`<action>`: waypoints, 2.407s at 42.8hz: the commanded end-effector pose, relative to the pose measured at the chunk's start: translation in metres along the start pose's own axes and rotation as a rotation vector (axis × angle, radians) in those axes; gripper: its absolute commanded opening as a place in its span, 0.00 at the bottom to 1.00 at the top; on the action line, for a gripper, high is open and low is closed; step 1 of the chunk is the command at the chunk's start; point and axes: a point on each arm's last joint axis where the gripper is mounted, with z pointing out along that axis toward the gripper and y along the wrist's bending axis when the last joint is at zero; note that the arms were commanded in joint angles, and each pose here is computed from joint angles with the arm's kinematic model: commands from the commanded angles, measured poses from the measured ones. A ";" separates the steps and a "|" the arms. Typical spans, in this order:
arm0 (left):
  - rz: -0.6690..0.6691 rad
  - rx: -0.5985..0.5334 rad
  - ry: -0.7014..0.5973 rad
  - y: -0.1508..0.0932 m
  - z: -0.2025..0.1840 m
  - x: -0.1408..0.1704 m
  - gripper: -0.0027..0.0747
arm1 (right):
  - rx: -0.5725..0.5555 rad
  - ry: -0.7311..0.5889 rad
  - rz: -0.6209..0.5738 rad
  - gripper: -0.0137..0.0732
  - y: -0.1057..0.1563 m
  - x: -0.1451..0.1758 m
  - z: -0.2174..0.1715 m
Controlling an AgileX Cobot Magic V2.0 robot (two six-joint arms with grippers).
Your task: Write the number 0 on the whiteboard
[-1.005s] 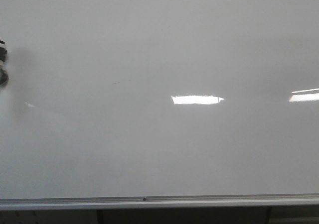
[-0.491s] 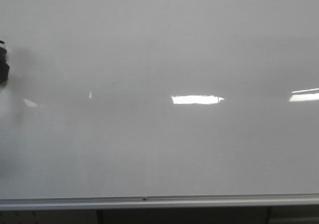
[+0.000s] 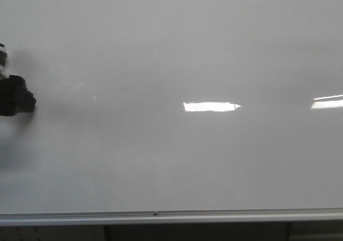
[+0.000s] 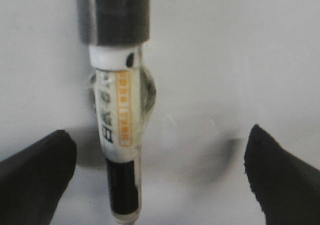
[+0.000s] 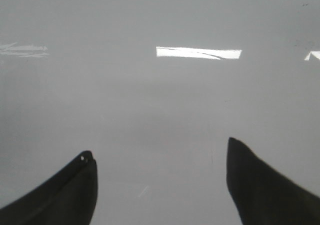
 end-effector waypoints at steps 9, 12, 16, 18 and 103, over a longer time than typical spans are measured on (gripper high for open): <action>-0.008 0.005 -0.111 -0.001 0.005 -0.015 0.86 | 0.005 -0.098 -0.003 0.80 0.000 -0.018 -0.002; -0.008 0.004 -0.109 -0.001 0.005 -0.015 0.80 | 0.005 -0.098 -0.003 0.80 0.000 -0.018 -0.002; -0.008 0.004 -0.109 -0.001 0.005 -0.015 0.64 | 0.005 -0.098 -0.003 0.80 0.000 -0.018 -0.002; -0.008 0.004 -0.109 -0.001 0.005 -0.015 0.55 | 0.005 -0.098 -0.003 0.80 0.000 -0.018 -0.002; 0.588 1.260 0.500 -0.184 -0.177 -0.038 0.01 | -1.283 0.828 -0.016 0.80 0.133 -0.035 0.094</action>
